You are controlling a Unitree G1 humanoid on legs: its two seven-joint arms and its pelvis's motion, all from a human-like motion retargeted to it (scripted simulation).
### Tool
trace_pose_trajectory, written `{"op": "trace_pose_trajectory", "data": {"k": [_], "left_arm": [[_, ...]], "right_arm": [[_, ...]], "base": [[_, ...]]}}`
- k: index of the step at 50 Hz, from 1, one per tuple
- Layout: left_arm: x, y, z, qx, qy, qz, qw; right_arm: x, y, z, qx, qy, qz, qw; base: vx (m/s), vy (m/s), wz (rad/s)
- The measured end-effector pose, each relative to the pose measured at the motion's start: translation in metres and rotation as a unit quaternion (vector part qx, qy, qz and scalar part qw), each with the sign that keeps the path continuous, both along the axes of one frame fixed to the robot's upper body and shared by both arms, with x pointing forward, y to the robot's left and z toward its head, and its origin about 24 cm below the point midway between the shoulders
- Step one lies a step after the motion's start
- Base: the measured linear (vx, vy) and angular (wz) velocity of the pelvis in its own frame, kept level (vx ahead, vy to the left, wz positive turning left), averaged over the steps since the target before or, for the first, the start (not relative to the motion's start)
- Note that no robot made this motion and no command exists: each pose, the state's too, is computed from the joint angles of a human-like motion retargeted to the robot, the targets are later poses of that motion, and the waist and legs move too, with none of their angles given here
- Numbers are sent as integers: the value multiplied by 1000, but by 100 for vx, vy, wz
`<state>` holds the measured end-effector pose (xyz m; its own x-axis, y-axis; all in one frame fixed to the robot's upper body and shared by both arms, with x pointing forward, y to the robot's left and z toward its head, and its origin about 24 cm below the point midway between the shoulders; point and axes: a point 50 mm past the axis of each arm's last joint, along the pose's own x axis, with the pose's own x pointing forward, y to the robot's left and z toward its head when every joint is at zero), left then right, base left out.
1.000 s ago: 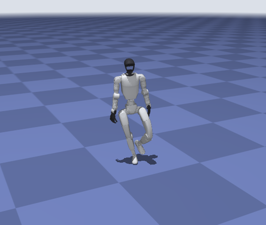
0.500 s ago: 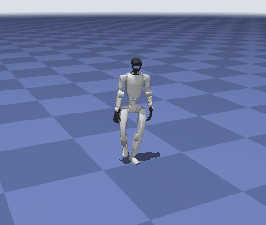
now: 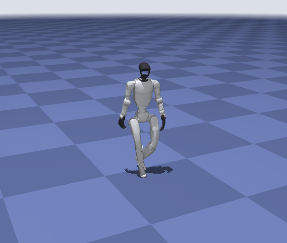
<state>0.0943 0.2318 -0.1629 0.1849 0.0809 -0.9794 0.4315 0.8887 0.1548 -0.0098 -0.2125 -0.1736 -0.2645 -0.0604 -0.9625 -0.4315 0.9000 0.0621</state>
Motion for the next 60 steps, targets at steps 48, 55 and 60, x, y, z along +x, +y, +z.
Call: {"op": "trace_pose_trajectory", "data": {"k": [48,55,60], "left_arm": [[35,-4,9,30,-80,20,996],[-75,-14,-10,-24,178,102,978],[-125,-25,-9,-39,245,149,957]], "right_arm": [[-18,-4,4,21,49,-67,996],[27,-1,-2,27,-64,-28,997],[64,1,1,41,-111,2,993]], "base": [[51,5,-25],[23,50,23],[35,31,14]]}}
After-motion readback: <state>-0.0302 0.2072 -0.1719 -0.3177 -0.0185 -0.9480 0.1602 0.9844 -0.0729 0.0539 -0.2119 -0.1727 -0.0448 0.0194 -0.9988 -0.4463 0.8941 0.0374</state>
